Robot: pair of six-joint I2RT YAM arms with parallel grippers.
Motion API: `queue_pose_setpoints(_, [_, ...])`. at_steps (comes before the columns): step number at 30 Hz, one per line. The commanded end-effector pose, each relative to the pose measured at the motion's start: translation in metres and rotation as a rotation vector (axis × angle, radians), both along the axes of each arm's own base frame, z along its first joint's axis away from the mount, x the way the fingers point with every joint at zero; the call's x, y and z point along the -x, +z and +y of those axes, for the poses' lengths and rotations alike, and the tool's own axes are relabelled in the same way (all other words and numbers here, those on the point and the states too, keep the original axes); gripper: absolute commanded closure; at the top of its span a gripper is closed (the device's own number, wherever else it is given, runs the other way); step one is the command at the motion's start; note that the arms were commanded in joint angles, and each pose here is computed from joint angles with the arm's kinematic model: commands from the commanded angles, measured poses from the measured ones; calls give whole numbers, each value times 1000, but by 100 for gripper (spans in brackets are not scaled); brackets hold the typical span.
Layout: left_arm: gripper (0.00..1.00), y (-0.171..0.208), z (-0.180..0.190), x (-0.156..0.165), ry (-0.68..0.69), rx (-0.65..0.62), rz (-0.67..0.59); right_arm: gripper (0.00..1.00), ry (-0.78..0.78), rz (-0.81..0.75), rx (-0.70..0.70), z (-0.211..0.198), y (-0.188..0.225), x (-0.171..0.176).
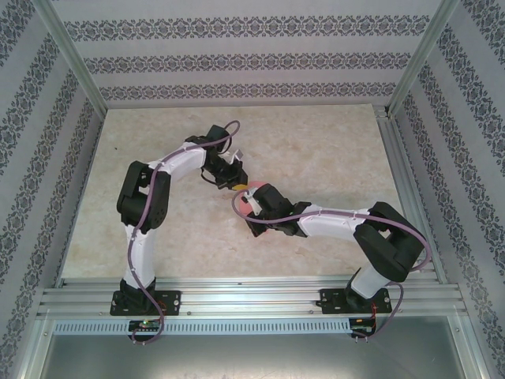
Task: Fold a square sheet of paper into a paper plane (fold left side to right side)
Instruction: Third fold the triangle at the center of the table.
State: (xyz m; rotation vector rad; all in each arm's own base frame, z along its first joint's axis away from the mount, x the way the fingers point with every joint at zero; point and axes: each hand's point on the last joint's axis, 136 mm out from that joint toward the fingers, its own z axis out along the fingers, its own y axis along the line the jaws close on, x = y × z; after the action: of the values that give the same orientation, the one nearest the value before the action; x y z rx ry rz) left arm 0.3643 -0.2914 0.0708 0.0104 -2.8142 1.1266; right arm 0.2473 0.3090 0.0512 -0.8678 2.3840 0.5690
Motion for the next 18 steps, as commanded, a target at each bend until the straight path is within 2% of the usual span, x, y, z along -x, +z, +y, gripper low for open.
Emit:
queue_pose_setpoints(1, [91,4,-22,-5,-69,48,-66,100,-7,2,-58,3,8,-2])
queue_pose_setpoints(11, [94,-51,-8,9,-97,-95,-14,100,-86,83,-100,-12,4,-18])
queue_pose_setpoints(18, [95,-68,1,16,-104,-155,-3,100,-103,124,-103,-18,1,-31])
